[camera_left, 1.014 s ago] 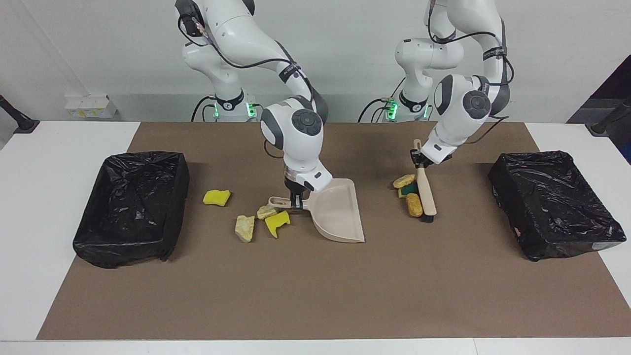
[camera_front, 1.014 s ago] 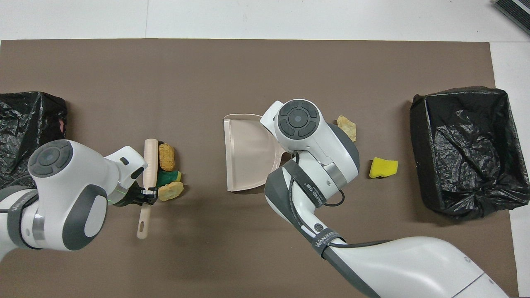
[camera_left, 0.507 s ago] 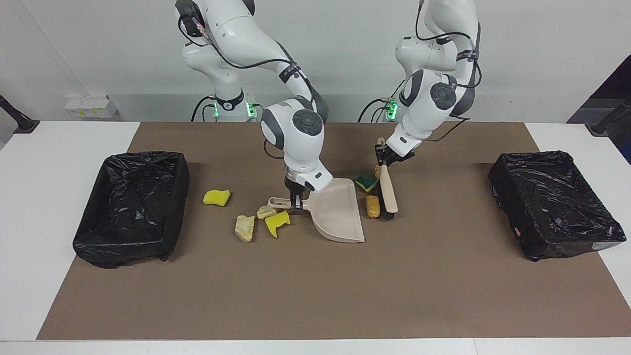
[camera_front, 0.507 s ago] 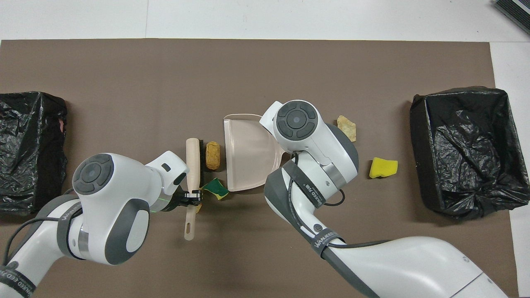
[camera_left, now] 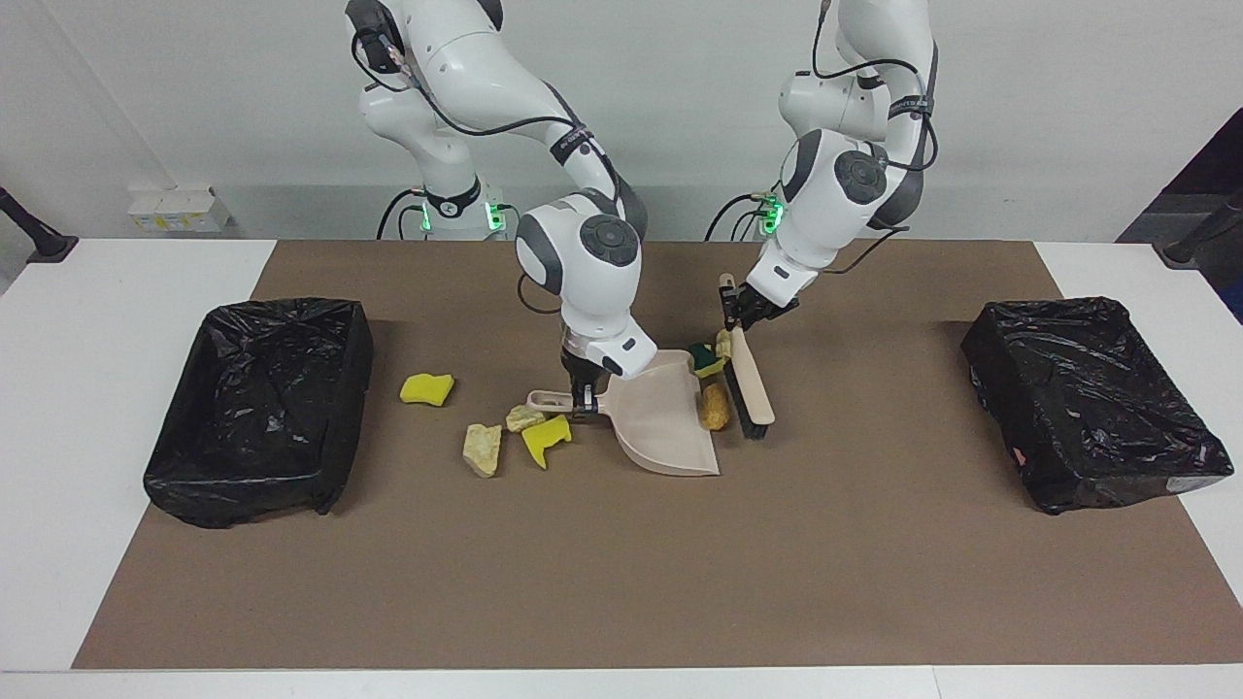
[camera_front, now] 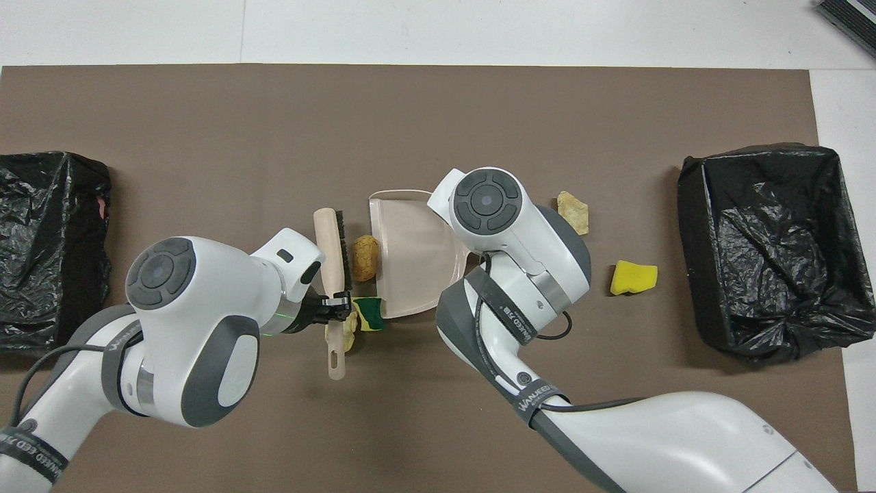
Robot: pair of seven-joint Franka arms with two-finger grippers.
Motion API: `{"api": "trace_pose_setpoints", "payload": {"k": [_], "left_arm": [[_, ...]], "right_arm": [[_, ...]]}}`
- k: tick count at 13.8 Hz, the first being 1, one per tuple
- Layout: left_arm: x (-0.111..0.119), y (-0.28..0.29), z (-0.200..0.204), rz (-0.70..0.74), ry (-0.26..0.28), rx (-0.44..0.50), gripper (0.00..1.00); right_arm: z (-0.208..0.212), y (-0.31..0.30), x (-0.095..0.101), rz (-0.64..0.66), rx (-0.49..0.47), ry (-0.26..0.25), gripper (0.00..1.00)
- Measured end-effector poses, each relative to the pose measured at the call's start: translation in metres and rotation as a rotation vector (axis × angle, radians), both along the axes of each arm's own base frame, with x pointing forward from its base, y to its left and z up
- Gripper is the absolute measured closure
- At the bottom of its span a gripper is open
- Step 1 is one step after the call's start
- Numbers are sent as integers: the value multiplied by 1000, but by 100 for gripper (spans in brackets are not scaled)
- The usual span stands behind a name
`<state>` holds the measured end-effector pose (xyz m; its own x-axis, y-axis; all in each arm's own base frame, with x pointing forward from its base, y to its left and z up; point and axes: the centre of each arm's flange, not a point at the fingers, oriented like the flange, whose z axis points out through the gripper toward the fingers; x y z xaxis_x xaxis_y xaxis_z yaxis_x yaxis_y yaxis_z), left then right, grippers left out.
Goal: Sweep and dump trash in bin
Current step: 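Sweep the sponge and paper into the dustpan with the left gripper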
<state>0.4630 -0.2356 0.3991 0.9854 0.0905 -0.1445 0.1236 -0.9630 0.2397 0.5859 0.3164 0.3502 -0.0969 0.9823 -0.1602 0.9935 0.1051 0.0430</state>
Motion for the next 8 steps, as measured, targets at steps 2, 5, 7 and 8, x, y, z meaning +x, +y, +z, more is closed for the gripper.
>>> {"api": "trace_pose_setpoints", "payload": {"k": [2, 5, 7, 8], "left_arm": [[5, 24, 20, 35, 77, 7, 74], [-15, 52, 38, 164, 217, 49, 74], [-34, 52, 31, 221, 251, 76, 74], [-46, 51, 25, 234, 269, 92, 74]], "right_arm": [[0, 0, 0, 18, -1, 3, 69], [0, -2, 1, 63, -6, 10, 69], [0, -2, 1, 81, -23, 3, 69], [-1, -3, 1, 88, -33, 1, 69]]}}
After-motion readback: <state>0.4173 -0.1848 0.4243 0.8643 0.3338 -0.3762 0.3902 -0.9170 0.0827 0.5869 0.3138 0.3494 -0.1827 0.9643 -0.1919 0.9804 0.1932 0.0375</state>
